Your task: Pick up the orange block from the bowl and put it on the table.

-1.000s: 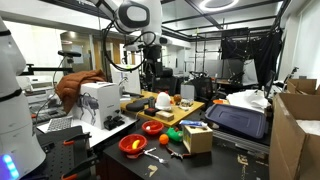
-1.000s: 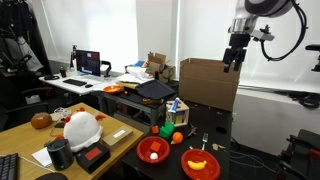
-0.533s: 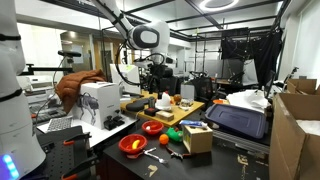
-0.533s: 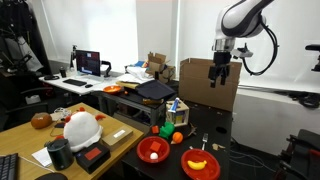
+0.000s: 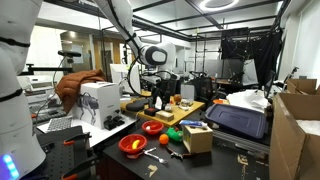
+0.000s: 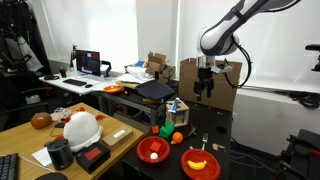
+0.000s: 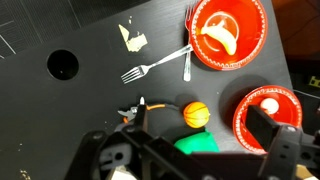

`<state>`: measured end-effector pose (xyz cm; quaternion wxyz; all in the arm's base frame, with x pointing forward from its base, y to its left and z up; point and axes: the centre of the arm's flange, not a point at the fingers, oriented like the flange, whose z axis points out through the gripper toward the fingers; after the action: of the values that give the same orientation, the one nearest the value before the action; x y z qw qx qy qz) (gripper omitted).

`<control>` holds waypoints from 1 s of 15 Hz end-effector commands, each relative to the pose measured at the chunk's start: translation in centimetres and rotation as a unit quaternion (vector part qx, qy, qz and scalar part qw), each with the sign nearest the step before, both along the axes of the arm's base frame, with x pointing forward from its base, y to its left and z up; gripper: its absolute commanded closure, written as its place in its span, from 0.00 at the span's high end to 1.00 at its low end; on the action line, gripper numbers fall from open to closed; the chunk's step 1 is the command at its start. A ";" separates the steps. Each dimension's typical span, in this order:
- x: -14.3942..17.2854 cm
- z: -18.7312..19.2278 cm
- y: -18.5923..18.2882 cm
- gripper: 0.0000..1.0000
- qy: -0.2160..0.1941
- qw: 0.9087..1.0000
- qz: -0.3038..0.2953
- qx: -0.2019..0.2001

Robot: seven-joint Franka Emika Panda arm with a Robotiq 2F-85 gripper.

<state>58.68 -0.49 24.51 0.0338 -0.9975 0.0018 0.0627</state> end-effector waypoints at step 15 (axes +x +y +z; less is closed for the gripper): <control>1.1 -9.5 14.1 1.00 0.045 0.990 0.131 0.023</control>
<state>60.02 12.10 16.62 0.0567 -0.9874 -0.1012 0.1078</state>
